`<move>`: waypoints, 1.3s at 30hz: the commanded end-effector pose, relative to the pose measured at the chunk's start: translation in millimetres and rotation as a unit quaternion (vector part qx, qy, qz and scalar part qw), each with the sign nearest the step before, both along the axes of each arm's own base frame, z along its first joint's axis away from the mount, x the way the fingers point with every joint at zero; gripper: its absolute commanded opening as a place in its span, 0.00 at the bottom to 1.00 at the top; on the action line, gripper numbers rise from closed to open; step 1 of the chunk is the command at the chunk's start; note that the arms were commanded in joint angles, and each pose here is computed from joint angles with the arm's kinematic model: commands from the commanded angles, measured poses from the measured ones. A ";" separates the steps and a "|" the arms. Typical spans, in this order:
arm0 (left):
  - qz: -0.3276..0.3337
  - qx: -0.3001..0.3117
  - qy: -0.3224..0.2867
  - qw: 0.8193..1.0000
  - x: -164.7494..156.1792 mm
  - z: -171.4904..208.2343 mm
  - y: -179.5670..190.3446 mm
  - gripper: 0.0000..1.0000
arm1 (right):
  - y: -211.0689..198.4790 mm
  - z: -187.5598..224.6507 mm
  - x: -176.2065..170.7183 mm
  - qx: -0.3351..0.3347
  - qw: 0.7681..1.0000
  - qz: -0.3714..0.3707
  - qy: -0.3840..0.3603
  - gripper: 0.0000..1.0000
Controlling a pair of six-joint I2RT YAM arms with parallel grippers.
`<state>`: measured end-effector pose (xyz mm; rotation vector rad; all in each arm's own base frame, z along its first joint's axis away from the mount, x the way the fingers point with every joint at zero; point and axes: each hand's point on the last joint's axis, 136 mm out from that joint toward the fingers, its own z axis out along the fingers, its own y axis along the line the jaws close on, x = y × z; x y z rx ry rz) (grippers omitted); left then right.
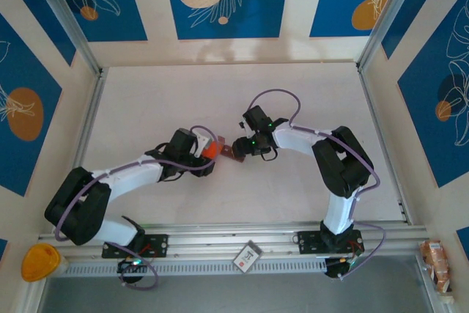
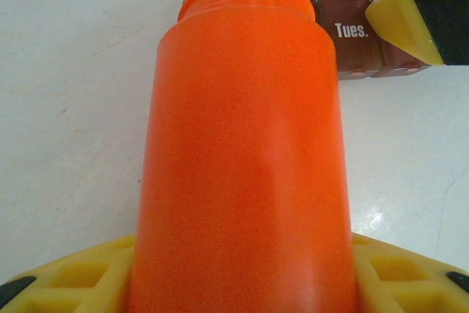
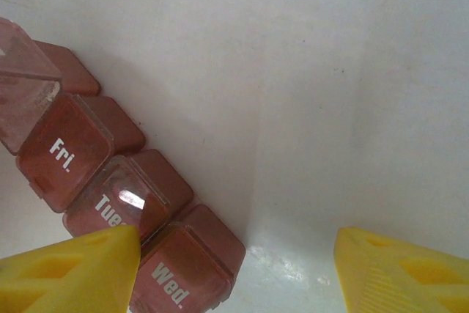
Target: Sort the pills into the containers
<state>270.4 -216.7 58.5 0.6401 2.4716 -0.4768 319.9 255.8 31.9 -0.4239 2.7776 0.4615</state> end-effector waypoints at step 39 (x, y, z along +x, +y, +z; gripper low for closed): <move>-0.031 0.117 0.047 0.992 9.5 3.9 -4.8 0.00 | -5.9 -23.7 -18.6 -0.010 0.999 -0.002 0.034 0.70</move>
